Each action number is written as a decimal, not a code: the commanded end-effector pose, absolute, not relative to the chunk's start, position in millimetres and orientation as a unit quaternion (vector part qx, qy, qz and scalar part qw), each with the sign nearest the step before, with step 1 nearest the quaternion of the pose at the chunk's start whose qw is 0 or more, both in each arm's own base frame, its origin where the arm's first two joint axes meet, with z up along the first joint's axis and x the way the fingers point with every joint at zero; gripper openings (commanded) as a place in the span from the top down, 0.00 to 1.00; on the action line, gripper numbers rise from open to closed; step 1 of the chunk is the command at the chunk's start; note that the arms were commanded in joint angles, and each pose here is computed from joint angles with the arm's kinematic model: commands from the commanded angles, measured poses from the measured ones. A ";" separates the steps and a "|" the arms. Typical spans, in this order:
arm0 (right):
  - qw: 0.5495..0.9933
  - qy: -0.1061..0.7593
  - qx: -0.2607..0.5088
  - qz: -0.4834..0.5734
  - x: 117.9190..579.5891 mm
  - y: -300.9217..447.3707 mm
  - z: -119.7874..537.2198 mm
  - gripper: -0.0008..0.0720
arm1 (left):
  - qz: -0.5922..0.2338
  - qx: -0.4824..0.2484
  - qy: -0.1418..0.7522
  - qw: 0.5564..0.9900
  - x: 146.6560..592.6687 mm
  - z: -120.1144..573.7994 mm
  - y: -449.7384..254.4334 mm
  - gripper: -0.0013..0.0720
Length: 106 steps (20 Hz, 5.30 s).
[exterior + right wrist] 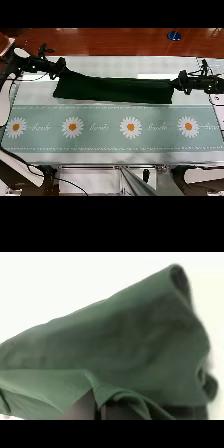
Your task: Fold the shirts.
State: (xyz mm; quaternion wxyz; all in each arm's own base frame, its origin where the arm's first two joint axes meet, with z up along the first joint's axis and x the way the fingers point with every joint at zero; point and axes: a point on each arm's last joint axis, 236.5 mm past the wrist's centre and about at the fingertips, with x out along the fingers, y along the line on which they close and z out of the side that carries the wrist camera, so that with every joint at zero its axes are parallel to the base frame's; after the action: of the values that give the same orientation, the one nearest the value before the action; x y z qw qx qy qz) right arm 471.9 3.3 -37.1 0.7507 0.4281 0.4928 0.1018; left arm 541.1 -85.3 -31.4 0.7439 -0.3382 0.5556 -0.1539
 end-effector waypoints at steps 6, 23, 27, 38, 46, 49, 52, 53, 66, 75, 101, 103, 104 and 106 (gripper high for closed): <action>0.747 0.496 0.433 0.088 486.5 1.5 -59.8 0.42 | -0.158 -0.340 0.578 0.725 550.1 -56.4 -88.6 0.30; 0.721 0.531 0.445 0.039 456.8 -47.3 -81.0 0.42 | -0.146 -0.193 0.463 0.853 445.5 60.4 -55.2 0.29; 0.701 0.565 0.433 0.049 455.6 -24.7 -101.3 0.42 | -0.169 -0.180 0.462 0.852 445.7 60.1 -85.7 0.29; 0.729 0.607 0.301 0.093 431.5 17.0 -46.3 0.95 | -0.210 -0.149 0.448 0.856 445.5 63.7 -134.3 0.96; 0.834 0.505 0.215 0.058 311.6 20.2 65.0 0.95 | -0.311 -0.148 0.477 0.808 410.4 41.3 -257.1 0.96; 0.851 0.470 0.227 0.063 265.0 39.1 91.4 0.95 | -0.356 -0.155 0.511 0.767 376.1 7.4 -331.4 0.96; 0.866 0.440 0.227 0.067 235.7 49.4 116.2 0.95 | -0.394 -0.152 0.553 0.718 337.1 -23.2 -393.5 0.96; 0.870 0.433 0.227 0.068 228.3 52.0 122.0 0.95 | -0.401 -0.152 0.566 0.704 326.1 -30.7 -411.7 0.96; 0.872 0.393 0.259 0.134 221.9 85.1 151.3 0.95 | -0.477 -0.122 0.645 0.585 244.9 -40.9 -491.9 0.96; 0.820 0.438 0.269 0.254 292.3 175.9 134.1 0.95 | -0.248 -0.169 0.548 0.781 395.9 60.3 -176.5 0.96; 0.698 0.563 0.324 0.302 475.1 379.5 31.4 0.42 | -0.127 -0.247 0.479 0.833 275.0 16.9 -86.4 0.95; 0.709 0.575 0.269 0.307 464.0 328.8 60.5 0.42 | -0.128 -0.246 0.482 0.831 273.5 16.3 -87.1 0.95; 0.730 0.580 0.216 0.291 456.2 295.1 73.1 0.42 | -0.128 -0.246 0.482 0.831 273.4 16.3 -87.2 0.95; 0.787 0.575 0.081 0.210 437.9 209.2 102.7 0.42 | -0.128 -0.246 0.482 0.831 273.4 16.3 -87.2 0.95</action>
State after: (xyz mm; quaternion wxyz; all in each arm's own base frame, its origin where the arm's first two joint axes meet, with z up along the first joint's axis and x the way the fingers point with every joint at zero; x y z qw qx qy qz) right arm 464.0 308.8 79.9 0.7453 0.2261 0.5548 0.2926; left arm 273.8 -87.2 16.5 0.8314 -0.2459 0.4816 -0.1282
